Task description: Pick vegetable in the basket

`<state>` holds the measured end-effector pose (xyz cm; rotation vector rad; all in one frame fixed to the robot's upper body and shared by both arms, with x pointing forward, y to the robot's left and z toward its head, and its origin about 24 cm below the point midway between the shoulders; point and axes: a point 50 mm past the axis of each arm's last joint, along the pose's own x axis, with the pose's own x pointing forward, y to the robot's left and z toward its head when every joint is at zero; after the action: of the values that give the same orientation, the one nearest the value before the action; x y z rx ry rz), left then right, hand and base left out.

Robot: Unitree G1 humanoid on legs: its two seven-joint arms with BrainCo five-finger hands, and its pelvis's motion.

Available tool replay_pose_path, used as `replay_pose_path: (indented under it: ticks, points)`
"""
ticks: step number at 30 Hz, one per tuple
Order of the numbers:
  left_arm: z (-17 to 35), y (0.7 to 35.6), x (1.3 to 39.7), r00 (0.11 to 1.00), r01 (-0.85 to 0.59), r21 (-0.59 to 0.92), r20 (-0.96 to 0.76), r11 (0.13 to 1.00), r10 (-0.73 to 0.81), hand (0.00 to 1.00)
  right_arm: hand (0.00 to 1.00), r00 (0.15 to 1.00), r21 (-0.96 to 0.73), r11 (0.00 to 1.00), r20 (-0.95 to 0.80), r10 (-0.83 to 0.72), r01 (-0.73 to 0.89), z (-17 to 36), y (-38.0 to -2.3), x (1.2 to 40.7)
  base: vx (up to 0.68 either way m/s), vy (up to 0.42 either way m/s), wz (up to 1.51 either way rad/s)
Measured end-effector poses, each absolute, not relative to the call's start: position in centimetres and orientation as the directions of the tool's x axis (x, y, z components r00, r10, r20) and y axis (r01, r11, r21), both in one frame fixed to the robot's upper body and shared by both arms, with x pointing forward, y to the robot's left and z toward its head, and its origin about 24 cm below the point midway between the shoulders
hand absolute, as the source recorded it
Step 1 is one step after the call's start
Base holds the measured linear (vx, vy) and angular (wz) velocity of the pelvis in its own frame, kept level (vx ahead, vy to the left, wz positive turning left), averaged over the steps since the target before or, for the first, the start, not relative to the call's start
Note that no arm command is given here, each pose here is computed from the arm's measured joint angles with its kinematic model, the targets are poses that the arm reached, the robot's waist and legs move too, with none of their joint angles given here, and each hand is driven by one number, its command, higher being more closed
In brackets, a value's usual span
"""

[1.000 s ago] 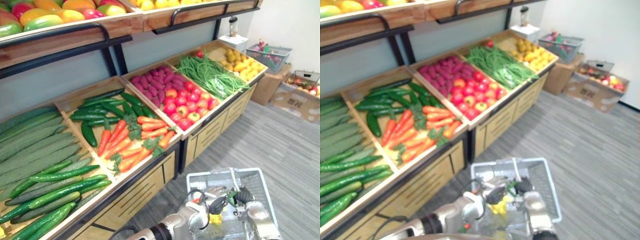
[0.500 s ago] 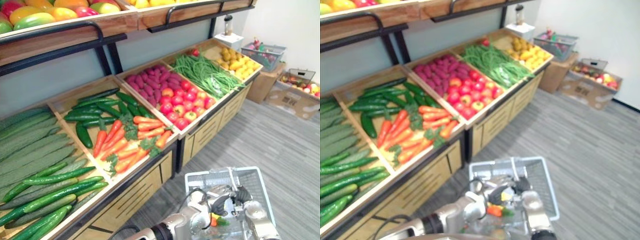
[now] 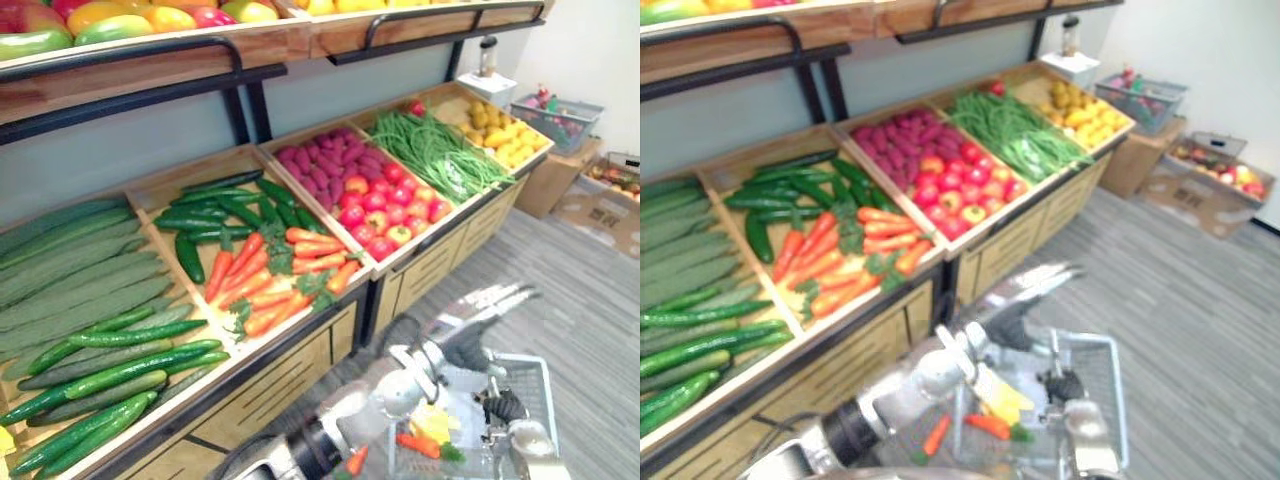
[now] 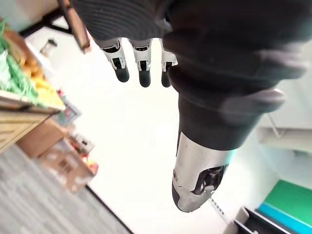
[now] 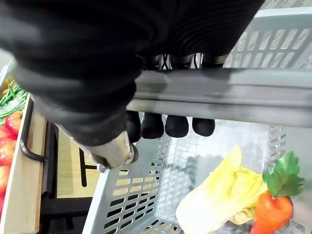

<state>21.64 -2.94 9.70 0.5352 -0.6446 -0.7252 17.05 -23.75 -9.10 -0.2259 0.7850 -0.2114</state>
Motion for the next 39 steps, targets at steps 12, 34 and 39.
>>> replay_pose_path:
  ticks: [12,34,39]
  points:
    - [-2.7,16.2,18.9,0.996,-0.082,0.644,0.026,0.76,0.085,0.0,1.0,0.619,-0.339,0.922,-0.688,-0.378,0.187,-11.2,-24.6,14.1,0.04,-0.049,0.18]
    - [-14.9,22.3,5.4,0.524,0.203,0.674,-0.688,0.711,0.502,0.0,1.0,0.551,-0.311,0.895,-0.707,-0.443,0.32,-12.6,-23.7,12.7,0.04,-0.025,0.02]
    - [-14.8,22.4,5.9,0.525,0.197,0.679,-0.682,0.707,0.508,0.0,1.0,0.518,-0.321,0.869,-0.705,-0.485,0.376,-12.7,-24.1,12.3,0.01,0.019,-0.02]
